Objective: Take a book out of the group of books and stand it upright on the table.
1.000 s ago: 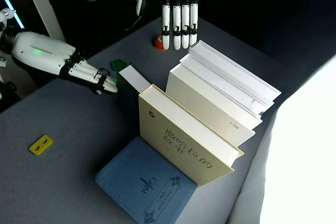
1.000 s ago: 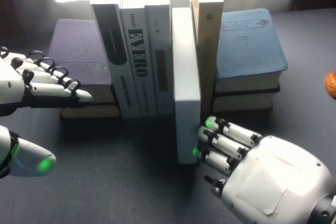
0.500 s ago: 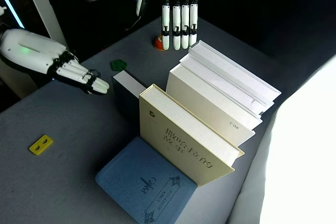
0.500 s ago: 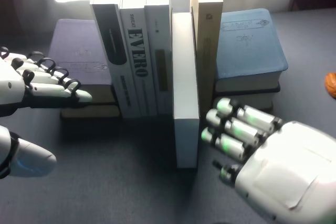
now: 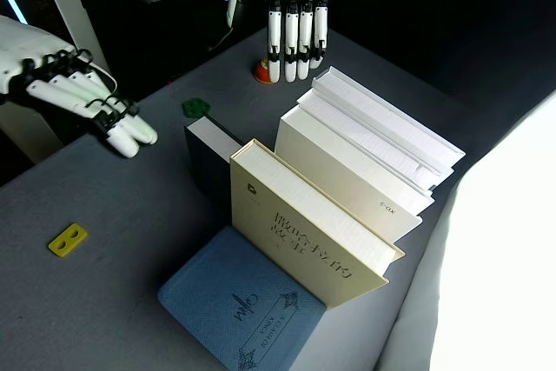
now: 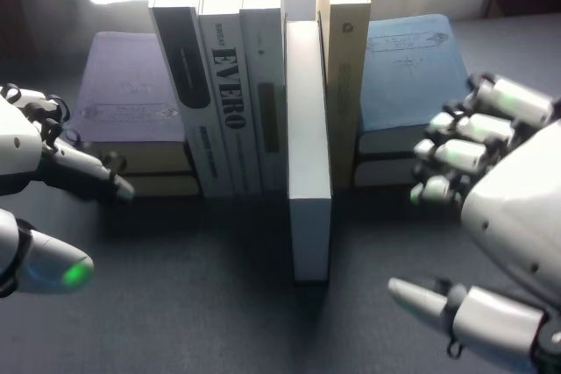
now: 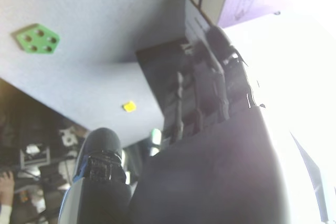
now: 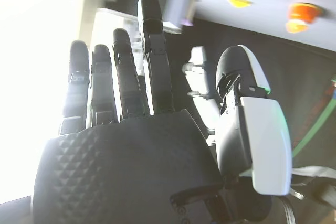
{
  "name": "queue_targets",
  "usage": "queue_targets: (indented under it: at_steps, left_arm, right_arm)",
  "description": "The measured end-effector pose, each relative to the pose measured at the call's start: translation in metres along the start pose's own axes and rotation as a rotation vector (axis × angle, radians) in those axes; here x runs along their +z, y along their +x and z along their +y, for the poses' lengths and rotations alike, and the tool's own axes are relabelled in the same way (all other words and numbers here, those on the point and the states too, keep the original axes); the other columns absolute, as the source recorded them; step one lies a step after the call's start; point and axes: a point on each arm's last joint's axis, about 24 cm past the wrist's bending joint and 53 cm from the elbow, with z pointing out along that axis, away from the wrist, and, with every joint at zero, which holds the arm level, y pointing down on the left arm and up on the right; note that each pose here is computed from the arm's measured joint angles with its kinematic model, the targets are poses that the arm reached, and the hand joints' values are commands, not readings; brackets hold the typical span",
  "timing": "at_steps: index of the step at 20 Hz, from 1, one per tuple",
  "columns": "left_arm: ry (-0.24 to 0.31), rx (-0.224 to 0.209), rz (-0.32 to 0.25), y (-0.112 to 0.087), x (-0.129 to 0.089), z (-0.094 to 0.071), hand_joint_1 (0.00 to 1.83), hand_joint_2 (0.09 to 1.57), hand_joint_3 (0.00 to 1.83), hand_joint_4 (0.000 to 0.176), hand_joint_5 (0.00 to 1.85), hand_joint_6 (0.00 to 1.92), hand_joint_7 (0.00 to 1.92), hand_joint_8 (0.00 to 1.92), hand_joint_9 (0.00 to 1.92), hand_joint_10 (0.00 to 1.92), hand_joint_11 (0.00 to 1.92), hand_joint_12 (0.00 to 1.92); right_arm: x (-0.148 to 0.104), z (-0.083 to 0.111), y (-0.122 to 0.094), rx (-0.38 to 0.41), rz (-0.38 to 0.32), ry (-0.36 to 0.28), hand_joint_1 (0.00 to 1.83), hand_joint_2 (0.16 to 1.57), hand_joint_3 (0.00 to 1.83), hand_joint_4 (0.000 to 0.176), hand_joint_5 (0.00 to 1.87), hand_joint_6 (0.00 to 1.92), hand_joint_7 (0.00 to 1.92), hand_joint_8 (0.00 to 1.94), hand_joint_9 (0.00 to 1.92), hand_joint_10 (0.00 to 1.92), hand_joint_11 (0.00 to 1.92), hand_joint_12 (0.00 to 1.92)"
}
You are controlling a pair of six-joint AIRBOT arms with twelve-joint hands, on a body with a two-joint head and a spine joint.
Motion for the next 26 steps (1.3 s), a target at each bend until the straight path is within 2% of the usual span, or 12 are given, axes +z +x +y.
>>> queue_targets:
  at_steps: [1,2,3,4,6,7,8,11,13,15,19,26]
  left_arm:
    - [0.000,0.000,0.000,0.000,0.000,0.000,0.13,1.27,0.00,0.000,0.72,0.09,0.76,0.44,0.57,0.89,0.26,1.60]
    - [-0.002,-0.001,0.000,0.000,0.000,0.001,0.15,1.29,0.01,0.000,0.84,0.32,0.75,1.00,0.61,1.27,0.40,1.70]
    - [-0.002,-0.001,0.000,0.000,0.000,0.001,0.07,1.33,0.01,0.000,0.87,0.68,0.80,1.37,0.69,1.57,0.50,1.85]
    - [-0.001,-0.001,-0.001,0.000,0.000,0.001,0.01,1.36,0.01,0.000,0.90,0.86,0.91,1.44,0.78,1.69,0.54,1.91]
    - [-0.001,-0.001,-0.001,0.000,0.000,0.001,0.03,1.36,0.00,0.000,0.94,1.23,1.05,1.58,0.96,1.81,0.74,1.92]
    - [0.001,0.001,-0.001,0.000,0.000,0.000,0.03,1.37,0.00,0.000,0.95,1.34,1.08,1.66,1.02,1.87,0.84,1.92]
    - [0.003,0.003,-0.001,0.000,0.000,-0.002,0.03,1.38,0.00,0.000,0.98,1.48,1.12,1.75,1.08,1.91,0.98,1.92]
    - [0.000,-0.003,-0.002,-0.001,0.000,0.001,0.03,1.39,0.00,0.000,0.97,1.67,1.14,1.81,1.13,1.92,1.06,1.92]
    - [-0.010,-0.013,-0.008,-0.003,-0.001,0.007,0.04,1.39,0.00,0.000,0.96,1.73,1.13,1.85,1.13,1.92,1.05,1.92]
    - [-0.013,-0.016,-0.008,-0.003,-0.001,0.009,0.07,1.38,0.00,0.000,0.96,1.80,1.12,1.86,1.12,1.92,1.06,1.92]
    - [-0.008,-0.011,-0.006,-0.003,0.000,0.006,0.06,1.38,0.00,0.000,0.97,1.91,1.10,1.92,1.10,1.92,1.06,1.92]
    - [-0.013,-0.017,-0.010,-0.004,-0.001,0.009,0.15,1.35,0.00,0.000,1.04,1.91,1.17,1.92,1.17,1.92,1.12,1.92]
  right_arm:
    - [0.000,0.001,-0.011,-0.006,-0.037,-0.016,0.00,1.23,0.00,0.000,0.86,0.10,0.91,0.14,0.54,0.99,0.14,1.73]
    - [0.000,0.001,-0.020,-0.003,-0.068,-0.030,0.05,1.23,0.00,0.000,0.85,0.52,0.86,0.71,0.57,1.34,0.26,1.86]
    - [-0.001,0.000,-0.026,-0.002,-0.090,-0.041,0.06,1.24,0.00,0.000,0.75,1.02,0.83,1.17,0.60,1.62,0.35,1.91]
    - [0.000,-0.002,-0.037,0.022,-0.115,-0.059,0.07,1.23,0.00,0.000,0.76,1.30,0.88,1.38,0.67,1.79,0.44,1.92]
    - [0.003,-0.006,-0.048,0.043,-0.133,-0.070,0.00,1.23,0.00,0.000,0.92,1.46,1.07,1.46,0.89,1.86,0.59,1.92]
    - [0.004,-0.010,-0.052,0.051,-0.132,-0.075,0.00,1.22,0.00,0.000,0.98,1.51,1.14,1.48,0.98,1.88,0.67,1.92]
    - [0.006,-0.014,-0.051,0.047,-0.117,-0.077,0.00,1.22,0.00,0.000,0.99,1.51,1.17,1.45,0.99,1.84,0.64,1.92]
    - [0.010,-0.017,-0.051,0.064,-0.081,-0.103,0.00,1.22,0.00,0.000,0.99,1.60,1.15,1.53,1.02,1.89,0.70,1.92]
    - [0.015,-0.022,-0.059,0.137,-0.071,-0.127,0.00,1.23,0.00,0.000,0.98,1.63,1.13,1.58,1.02,1.92,0.76,1.92]
    - [0.018,-0.029,-0.064,0.199,-0.054,-0.137,0.00,1.23,0.00,0.000,0.96,1.52,1.13,1.53,1.01,1.91,0.75,1.92]
    - [0.018,-0.018,-0.056,0.196,-0.013,-0.170,0.00,1.23,0.00,0.000,0.96,1.61,1.10,1.62,1.00,1.92,0.77,1.92]
    - [0.018,-0.014,-0.058,0.197,-0.019,-0.182,0.00,1.24,0.00,0.000,0.96,1.65,1.10,1.66,1.00,1.92,0.75,1.92]
